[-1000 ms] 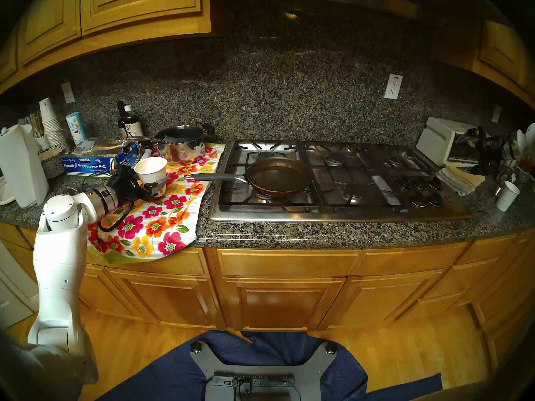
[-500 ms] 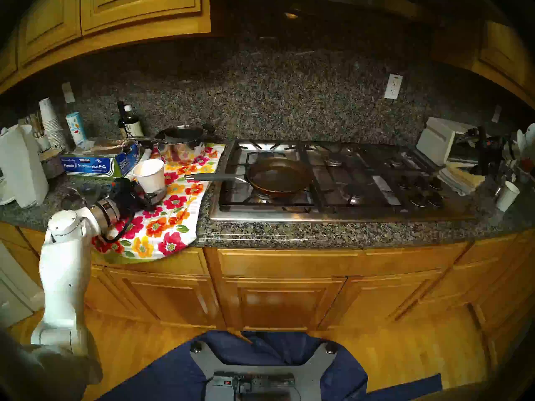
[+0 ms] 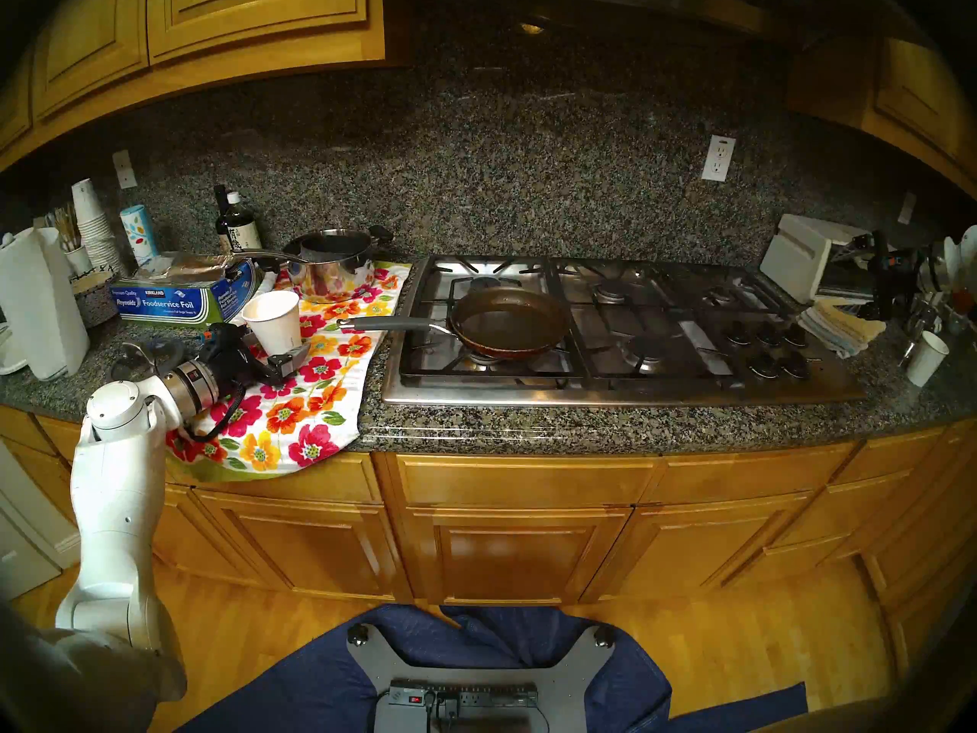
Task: Pick up the water cup, pour water into the pot, turn on the stove
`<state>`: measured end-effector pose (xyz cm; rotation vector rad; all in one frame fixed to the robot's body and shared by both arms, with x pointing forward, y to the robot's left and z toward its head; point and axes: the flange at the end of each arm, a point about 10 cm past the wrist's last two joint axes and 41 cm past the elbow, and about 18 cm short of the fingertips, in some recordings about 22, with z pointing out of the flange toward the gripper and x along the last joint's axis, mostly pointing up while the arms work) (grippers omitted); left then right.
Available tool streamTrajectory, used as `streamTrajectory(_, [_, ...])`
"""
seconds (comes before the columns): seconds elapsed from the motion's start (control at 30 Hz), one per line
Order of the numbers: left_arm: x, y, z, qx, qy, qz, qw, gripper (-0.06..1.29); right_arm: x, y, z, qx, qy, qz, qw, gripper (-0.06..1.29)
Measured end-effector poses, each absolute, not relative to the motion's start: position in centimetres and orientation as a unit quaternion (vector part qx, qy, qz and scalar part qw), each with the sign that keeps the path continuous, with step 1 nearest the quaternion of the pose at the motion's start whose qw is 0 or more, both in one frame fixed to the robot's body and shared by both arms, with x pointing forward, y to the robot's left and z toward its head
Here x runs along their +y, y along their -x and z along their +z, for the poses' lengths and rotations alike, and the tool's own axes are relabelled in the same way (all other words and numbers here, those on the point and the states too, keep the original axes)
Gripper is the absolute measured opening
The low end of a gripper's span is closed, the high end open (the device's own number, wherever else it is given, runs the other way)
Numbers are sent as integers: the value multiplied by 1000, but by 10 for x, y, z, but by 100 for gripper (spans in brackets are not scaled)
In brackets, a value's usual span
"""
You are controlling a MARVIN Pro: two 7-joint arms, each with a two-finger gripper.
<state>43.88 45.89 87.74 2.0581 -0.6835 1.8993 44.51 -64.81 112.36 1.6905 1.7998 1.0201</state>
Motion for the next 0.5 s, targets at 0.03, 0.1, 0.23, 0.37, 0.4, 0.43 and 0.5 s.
streamTrajectory(0.03, [459, -439, 878, -236, -707, 654, 128, 121, -648, -445, 1124, 655, -615, 371, 233, 122])
streamTrajectory(0.1, [459, -438, 879, -237, -707, 654, 127, 121, -648, -445, 1124, 655, -615, 371, 233, 122])
streamTrajectory(0.23, [460, -437, 879, -237, -707, 655, 121, 121, -648, -445, 1124, 655, -615, 371, 233, 122])
streamTrajectory(0.37, [461, -437, 879, -237, -708, 655, 117, 121, -648, -445, 1124, 655, -615, 371, 233, 122])
streamTrajectory(0.4, [462, -436, 879, -237, -708, 655, 115, 121, -648, -445, 1124, 655, -615, 371, 233, 122])
streamTrajectory(0.43, [462, -436, 879, -237, -708, 655, 114, 121, -648, -445, 1124, 655, -615, 371, 233, 122])
streamTrajectory(0.5, [462, -436, 879, -238, -708, 655, 112, 121, -648, -445, 1124, 655, -615, 371, 233, 122])
